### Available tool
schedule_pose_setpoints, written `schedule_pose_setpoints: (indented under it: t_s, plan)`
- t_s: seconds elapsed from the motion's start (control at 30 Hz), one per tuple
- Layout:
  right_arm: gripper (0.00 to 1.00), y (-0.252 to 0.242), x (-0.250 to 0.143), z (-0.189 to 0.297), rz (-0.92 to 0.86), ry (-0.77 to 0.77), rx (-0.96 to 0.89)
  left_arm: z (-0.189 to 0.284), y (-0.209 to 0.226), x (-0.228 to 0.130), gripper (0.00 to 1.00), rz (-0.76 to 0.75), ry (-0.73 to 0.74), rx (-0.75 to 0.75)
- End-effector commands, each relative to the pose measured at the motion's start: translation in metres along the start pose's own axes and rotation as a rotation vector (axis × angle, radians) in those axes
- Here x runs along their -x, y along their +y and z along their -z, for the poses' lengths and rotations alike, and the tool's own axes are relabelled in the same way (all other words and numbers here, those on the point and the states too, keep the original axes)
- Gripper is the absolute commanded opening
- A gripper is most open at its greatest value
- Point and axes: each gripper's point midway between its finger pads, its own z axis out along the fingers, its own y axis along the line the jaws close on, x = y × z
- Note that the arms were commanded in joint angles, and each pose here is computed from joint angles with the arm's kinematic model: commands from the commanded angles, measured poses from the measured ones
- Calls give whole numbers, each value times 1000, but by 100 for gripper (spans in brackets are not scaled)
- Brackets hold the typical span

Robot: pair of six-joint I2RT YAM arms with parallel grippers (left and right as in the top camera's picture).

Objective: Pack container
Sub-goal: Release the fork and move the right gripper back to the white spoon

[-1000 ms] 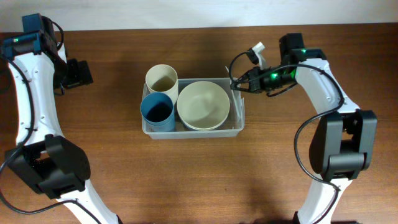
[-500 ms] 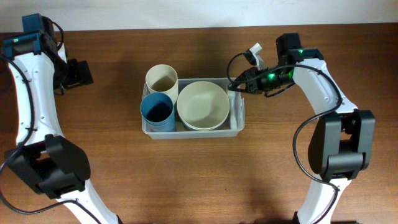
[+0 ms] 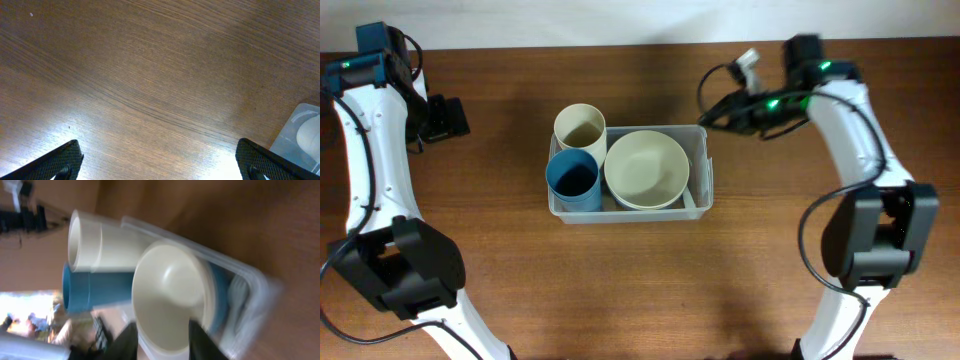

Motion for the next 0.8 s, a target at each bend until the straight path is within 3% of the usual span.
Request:
schedule_pose_setpoints:
  t_s: [0.0,0.2,0.33,0.5,0.77]
  plan:
    - [29,-28,21,72,-9,-75,-315,5,0,4,100,15,-17,-11]
    - [32,-113,-28,186,-350,-52,-882,5,0,4,100,15,-17,-11]
    - [34,-142,-52,205,-450,-37,-911,5,0,4,100,15,-17,-11]
    - [45,-194,-88,208,-557,-24,-925,5,0,4,100,15,-17,-11]
    - [60,-261,-102,202,-505,-34,-1062,5,0,4,100,15,-17,-11]
